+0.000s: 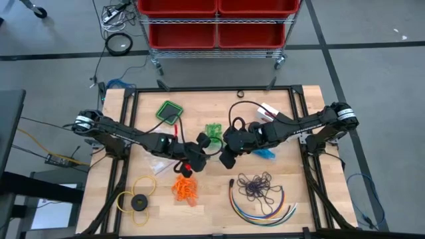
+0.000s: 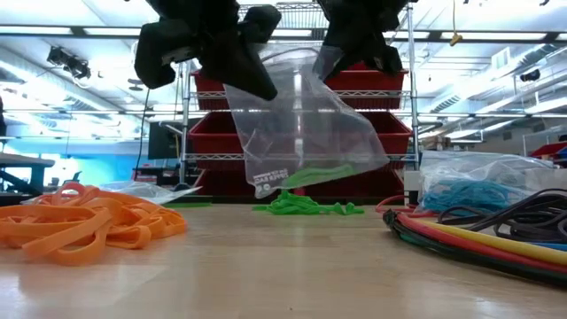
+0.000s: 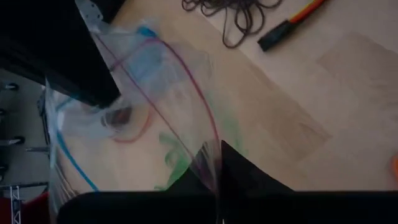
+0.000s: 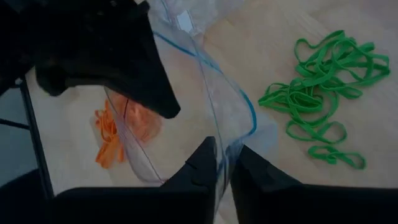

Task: Sort rubber bands
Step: Put the green rubber band into the transparent zip bag

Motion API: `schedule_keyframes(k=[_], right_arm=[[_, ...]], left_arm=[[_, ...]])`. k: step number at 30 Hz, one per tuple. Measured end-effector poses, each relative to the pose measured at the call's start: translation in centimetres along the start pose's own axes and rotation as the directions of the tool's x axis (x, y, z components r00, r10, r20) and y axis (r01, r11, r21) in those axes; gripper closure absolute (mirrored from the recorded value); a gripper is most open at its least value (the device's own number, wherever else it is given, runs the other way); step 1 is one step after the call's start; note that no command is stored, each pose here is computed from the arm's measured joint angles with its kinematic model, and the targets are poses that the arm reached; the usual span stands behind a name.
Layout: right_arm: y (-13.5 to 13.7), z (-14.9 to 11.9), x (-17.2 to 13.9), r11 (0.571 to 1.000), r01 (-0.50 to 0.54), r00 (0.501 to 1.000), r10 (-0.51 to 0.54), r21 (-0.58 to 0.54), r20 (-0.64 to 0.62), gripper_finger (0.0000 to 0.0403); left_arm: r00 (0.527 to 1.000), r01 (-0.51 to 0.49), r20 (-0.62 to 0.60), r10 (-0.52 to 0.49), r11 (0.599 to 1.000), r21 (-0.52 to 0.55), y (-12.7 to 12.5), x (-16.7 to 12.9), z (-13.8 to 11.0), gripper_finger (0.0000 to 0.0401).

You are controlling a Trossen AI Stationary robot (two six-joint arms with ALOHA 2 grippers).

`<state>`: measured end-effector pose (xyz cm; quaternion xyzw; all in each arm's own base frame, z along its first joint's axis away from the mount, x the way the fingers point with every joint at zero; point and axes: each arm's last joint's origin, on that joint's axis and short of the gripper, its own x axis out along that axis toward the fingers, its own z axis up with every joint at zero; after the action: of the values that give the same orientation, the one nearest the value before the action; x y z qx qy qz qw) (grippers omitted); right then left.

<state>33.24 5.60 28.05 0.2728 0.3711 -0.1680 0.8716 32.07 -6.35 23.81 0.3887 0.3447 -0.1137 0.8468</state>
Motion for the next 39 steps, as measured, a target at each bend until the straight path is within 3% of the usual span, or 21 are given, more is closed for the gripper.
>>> schedule_keyframes(k=[9,12,16,21,25,28,31,33,39], right_arm=[[-0.1,0.0,0.0,1.0,-0.013,1.0,0.014,0.017,-0.02,0.0283],[0.0,0.0,0.0,0.998,-0.044,0.998,0.042,-0.045,-0.048,0.0266],[0.1,-0.1,-0.2,0.993,-0.043,0.998,0.039,-0.11,-0.039,0.0258],[0.1,0.4,-1.7,0.987,-0.007,0.998,0.017,-0.162,0.06,0.0262],[1.4,0.8,-3.8,0.962,-0.063,0.98,0.111,-0.267,0.168,0.0269],[3.1,0.2,-4.7,0.879,-0.107,0.953,0.223,-0.465,0.203,0.027],[4.7,-1.1,-4.4,0.723,-0.077,0.942,0.279,-0.686,0.188,0.0268],[5.3,-2.0,-3.8,0.634,-0.037,0.95,0.263,-0.773,0.171,0.0268],[5.3,-2.4,-2.2,0.555,0.054,0.963,0.191,-0.83,0.19,0.0272]], left_arm=[[1.0,0.001,-0.027,-0.001,1.0,0.005,-0.1,0.0,-0.2,0.04],[1.0,0.007,-0.023,-0.007,1.0,0.013,-0.1,0.0,-0.2,0.04],[0.999,0.041,-0.005,-0.041,0.999,0.032,-0.3,0.0,-0.1,0.04],[0.998,0.067,-0.016,-0.067,0.997,0.037,-0.5,0.0,-0.3,0.0401],[0.997,0.071,-0.021,-0.071,0.997,0.038,-0.5,-0.1,-0.4,0.0401],[0.997,0.069,-0.018,-0.068,0.997,0.038,-0.5,-0.1,-0.3,0.0401],[0.998,0.066,-0.016,-0.066,0.997,0.049,-0.5,-0.1,-0.3,0.0401],[0.998,0.065,-0.014,-0.065,0.996,0.056,-0.4,0.0,-0.3,0.0401],[0.997,0.074,-0.01,-0.074,0.996,0.056,-0.5,-0.1,-0.3,0.0401]])
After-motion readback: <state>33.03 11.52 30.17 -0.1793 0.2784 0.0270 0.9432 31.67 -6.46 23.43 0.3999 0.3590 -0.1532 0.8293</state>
